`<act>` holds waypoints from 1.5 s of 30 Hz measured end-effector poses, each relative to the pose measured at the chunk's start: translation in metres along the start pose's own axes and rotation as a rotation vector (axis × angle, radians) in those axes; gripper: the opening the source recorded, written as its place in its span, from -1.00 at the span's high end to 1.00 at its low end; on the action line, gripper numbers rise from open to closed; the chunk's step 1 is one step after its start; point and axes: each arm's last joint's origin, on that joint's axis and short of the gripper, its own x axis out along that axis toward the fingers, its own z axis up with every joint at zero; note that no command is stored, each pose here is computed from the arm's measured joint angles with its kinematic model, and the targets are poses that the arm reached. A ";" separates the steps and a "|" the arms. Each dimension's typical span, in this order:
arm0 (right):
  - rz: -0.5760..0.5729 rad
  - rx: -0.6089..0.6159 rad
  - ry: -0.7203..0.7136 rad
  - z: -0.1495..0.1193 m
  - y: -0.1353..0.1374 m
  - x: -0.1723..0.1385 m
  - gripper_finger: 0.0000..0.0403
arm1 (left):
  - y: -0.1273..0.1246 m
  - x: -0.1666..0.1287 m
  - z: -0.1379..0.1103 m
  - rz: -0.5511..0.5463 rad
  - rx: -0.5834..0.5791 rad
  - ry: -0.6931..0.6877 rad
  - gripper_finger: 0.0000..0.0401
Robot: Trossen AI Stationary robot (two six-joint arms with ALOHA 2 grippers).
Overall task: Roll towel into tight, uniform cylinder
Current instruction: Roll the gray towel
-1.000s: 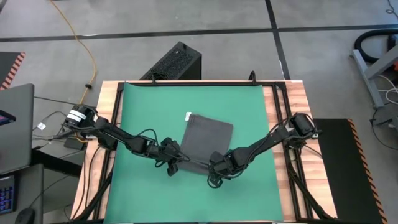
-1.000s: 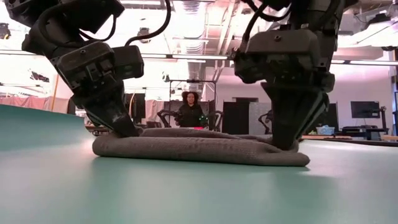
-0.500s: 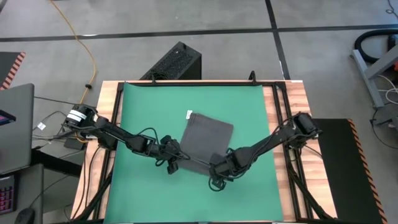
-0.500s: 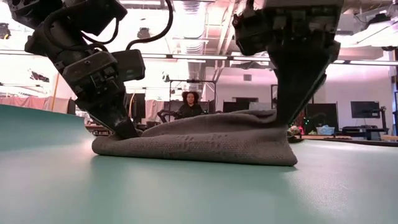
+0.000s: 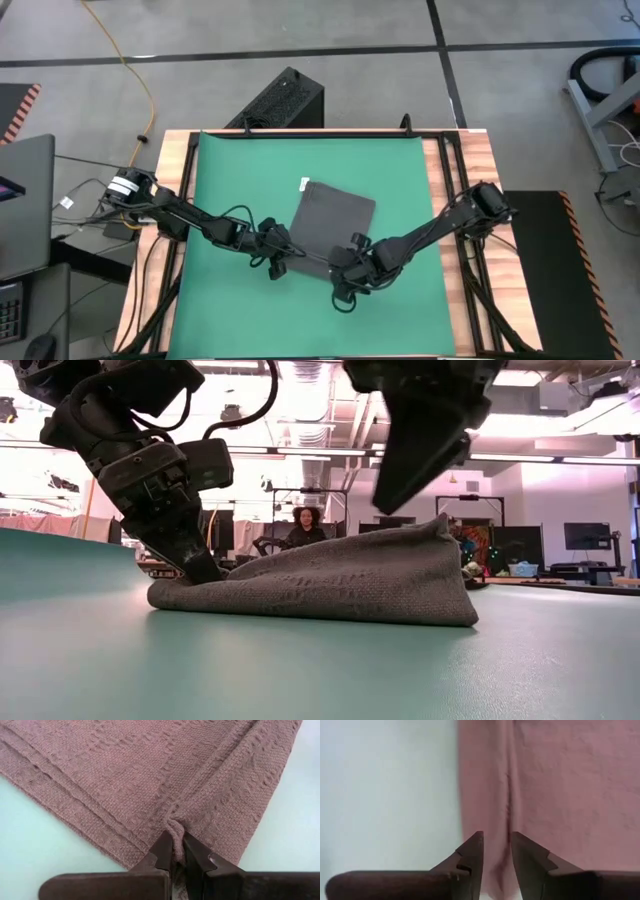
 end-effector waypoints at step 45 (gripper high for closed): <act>-0.030 0.179 -0.037 -0.076 -0.015 0.047 0.52 | 0.004 -0.048 0.022 -0.002 0.200 -0.025 0.27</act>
